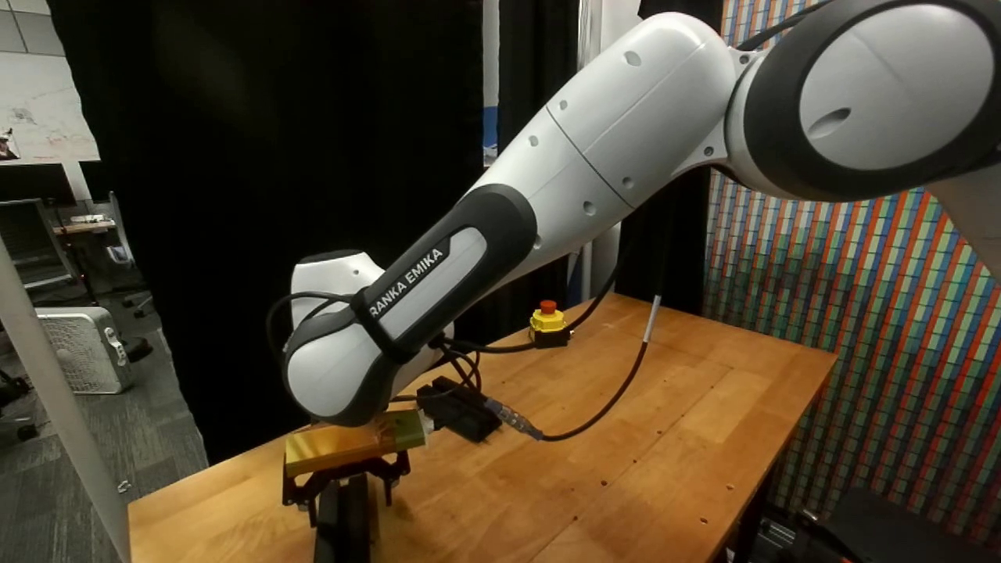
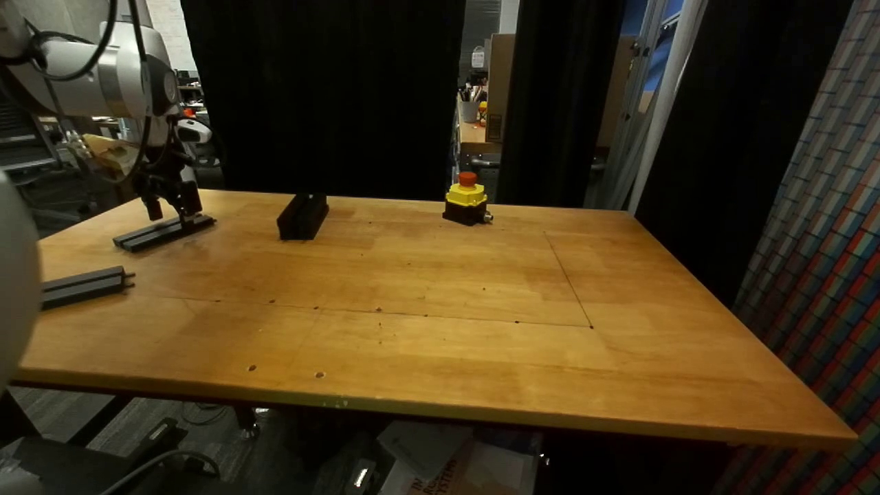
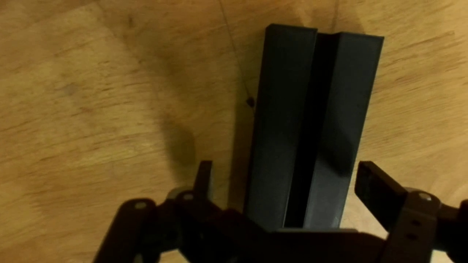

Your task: Stack the black objects

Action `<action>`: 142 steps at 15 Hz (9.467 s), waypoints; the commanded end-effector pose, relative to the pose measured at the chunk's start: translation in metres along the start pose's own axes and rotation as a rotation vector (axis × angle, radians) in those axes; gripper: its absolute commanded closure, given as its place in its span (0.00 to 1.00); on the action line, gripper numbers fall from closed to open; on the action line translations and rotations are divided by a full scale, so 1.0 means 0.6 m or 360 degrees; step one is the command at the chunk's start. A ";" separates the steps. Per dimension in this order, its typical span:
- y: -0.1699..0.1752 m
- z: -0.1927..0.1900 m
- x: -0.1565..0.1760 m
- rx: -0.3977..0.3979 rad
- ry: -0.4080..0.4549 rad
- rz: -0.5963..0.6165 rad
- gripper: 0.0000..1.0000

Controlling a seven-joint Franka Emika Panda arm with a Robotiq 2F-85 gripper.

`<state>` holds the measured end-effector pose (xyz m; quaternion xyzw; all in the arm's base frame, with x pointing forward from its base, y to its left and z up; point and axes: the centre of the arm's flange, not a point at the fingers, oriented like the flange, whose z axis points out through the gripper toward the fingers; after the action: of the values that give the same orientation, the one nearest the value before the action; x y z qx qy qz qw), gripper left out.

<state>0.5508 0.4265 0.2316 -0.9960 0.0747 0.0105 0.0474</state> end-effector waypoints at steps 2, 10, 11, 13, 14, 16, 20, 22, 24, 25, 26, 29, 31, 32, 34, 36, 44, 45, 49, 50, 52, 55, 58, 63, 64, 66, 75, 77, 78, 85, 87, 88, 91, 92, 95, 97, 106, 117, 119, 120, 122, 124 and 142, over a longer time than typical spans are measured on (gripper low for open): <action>-0.025 -0.013 0.007 0.0042 0.0002 -0.0035 0.00; -0.051 0.006 0.016 0.0036 0.0006 -0.0018 0.00; -0.057 0.008 0.017 0.0035 0.0010 -0.0012 0.00; -0.062 0.013 0.018 0.0032 0.0019 -0.0005 0.00; -0.064 0.015 0.019 0.0029 0.0022 0.0001 0.00; -0.072 0.019 0.020 0.0020 0.0031 0.0009 0.25; -0.073 0.017 0.025 -0.0047 0.0046 0.0066 0.51; -0.073 0.011 0.028 -0.0107 0.0059 0.0111 0.54; -0.066 0.007 0.023 -0.0180 0.0068 0.0183 0.54; -0.061 -0.005 0.021 -0.0192 0.0089 0.0241 0.54; -0.054 -0.008 0.020 -0.0208 0.0106 0.0292 0.54; -0.031 -0.031 0.014 -0.0223 0.0148 0.0477 0.54; -0.010 -0.042 0.006 -0.0188 0.0164 0.0593 0.54; 0.002 -0.046 0.000 -0.0162 0.0170 0.0638 0.54; 0.027 -0.056 -0.018 -0.0115 0.0190 0.0715 0.54; 0.049 -0.059 -0.039 -0.0061 0.0199 0.0759 0.54; 0.123 -0.059 -0.134 0.0161 0.0227 0.0717 0.54; 0.127 -0.063 -0.144 0.0171 0.0227 0.0711 0.54; 0.131 -0.088 -0.170 0.0170 0.0246 0.0670 0.54; 0.129 -0.093 -0.175 0.0176 0.0245 0.0657 0.54; 0.122 -0.104 -0.186 0.0196 0.0238 0.0647 0.54; 0.116 -0.103 -0.207 0.0225 0.0213 0.0661 0.54; 0.113 -0.097 -0.227 0.0239 0.0189 0.0699 0.54; 0.117 -0.080 -0.255 0.0236 0.0141 0.0829 0.54; 0.120 -0.074 -0.261 0.0231 0.0132 0.0865 0.54; 0.127 -0.069 -0.275 0.0238 0.0112 0.0918 0.54; 0.126 -0.057 -0.341 0.0319 0.0116 0.0844 0.54; 0.125 -0.055 -0.346 0.0310 0.0105 0.0835 0.54; 0.123 -0.052 -0.346 0.0289 0.0109 0.0861 0.54; 0.126 -0.037 -0.337 0.0217 0.0093 0.0922 0.54; 0.126 -0.036 -0.338 0.0216 0.0080 0.0919 0.54; 0.125 -0.035 -0.338 0.0215 0.0078 0.0913 0.54; 0.118 -0.034 -0.341 0.0211 0.0071 0.0895 0.54; 0.116 -0.033 -0.344 0.0212 0.0066 0.0883 0.54; 0.111 -0.031 -0.349 0.0203 0.0063 0.0882 0.54; 0.108 -0.029 -0.351 0.0202 0.0056 0.0874 0.54; 0.086 -0.029 -0.354 0.0215 0.0043 0.0825 0.54; 0.085 -0.027 -0.348 0.0171 0.0033 0.0876 0.54; 0.087 -0.026 -0.348 0.0162 0.0027 0.0876 0.54; 0.087 -0.025 -0.348 0.0158 0.0024 0.0877 0.54; 0.088 -0.024 -0.348 0.0149 0.0017 0.0882 0.06; 0.088 -0.024 -0.347 0.0148 0.0012 0.0871 0.00; 0.079 0.011 -0.335 0.0093 -0.0051 0.0838 0.00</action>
<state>0.3385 0.4071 0.2238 -0.9394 0.3338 0.0329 0.0706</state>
